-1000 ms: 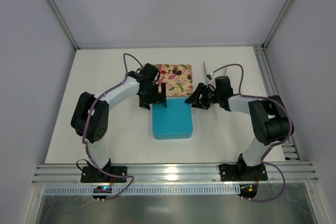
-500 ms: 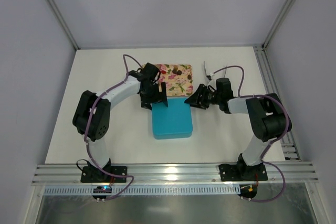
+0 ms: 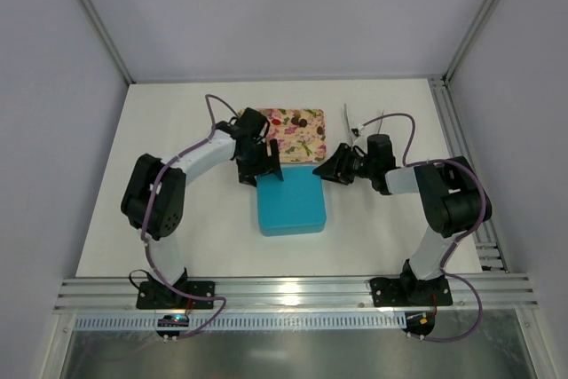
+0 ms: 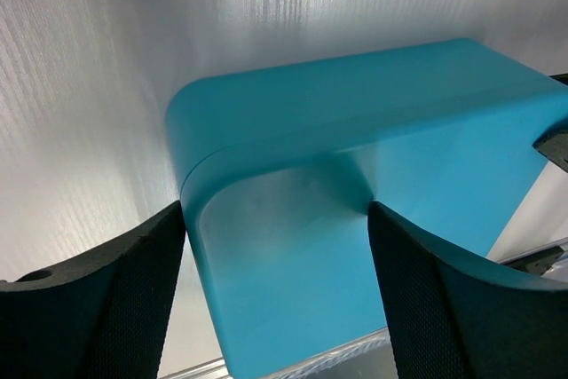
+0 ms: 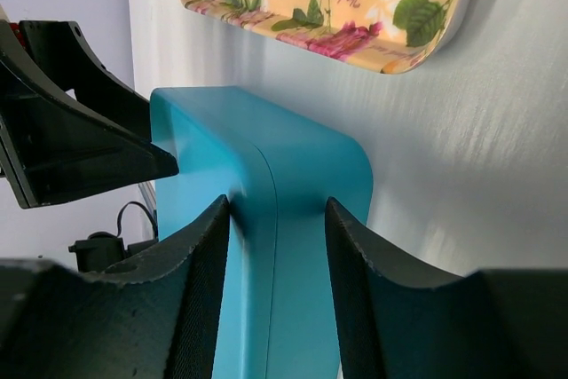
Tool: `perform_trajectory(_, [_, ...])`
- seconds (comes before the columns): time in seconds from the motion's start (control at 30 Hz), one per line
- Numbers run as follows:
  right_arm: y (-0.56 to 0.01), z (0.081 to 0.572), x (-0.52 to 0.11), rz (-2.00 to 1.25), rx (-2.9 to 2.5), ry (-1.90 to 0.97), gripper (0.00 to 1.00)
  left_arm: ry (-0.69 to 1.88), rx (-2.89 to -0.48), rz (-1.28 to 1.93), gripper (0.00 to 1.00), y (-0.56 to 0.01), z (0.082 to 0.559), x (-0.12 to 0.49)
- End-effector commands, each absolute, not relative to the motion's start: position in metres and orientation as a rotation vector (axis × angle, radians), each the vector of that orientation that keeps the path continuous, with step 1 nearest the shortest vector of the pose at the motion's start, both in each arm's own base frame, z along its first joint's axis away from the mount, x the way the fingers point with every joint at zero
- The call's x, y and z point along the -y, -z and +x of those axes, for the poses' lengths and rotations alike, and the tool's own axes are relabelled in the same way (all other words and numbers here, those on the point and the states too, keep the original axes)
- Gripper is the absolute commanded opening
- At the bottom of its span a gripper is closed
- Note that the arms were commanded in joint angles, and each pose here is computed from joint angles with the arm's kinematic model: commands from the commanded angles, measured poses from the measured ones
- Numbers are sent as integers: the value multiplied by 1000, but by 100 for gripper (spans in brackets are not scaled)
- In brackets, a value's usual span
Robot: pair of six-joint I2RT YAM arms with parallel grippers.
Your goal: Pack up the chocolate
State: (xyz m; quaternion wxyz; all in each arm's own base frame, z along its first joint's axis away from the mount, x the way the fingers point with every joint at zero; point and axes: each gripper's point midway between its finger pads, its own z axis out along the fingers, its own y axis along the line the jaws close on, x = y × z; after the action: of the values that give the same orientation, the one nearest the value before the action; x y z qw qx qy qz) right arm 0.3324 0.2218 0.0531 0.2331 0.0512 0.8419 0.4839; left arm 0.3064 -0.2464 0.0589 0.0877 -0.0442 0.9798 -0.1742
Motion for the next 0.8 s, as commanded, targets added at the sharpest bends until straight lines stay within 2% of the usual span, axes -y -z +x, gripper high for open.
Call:
perform_trajectory(0.0, [9,302,-207,227,-2536,-1154,47,244,-3077,-138,71,11,269,220])
perform_trajectory(0.37, [2,314,-196,215,-2593,-1009,49,326,-3041,-168,58,16,253,216])
perform_trajectory(0.53, [-6,321,-194,172,-2640,-963,53,388,-2994,-194,62,12,254,220])
perform_trajectory(0.77, [-15,328,-195,131,-2672,-946,58,436,-2933,-213,75,0,258,220])
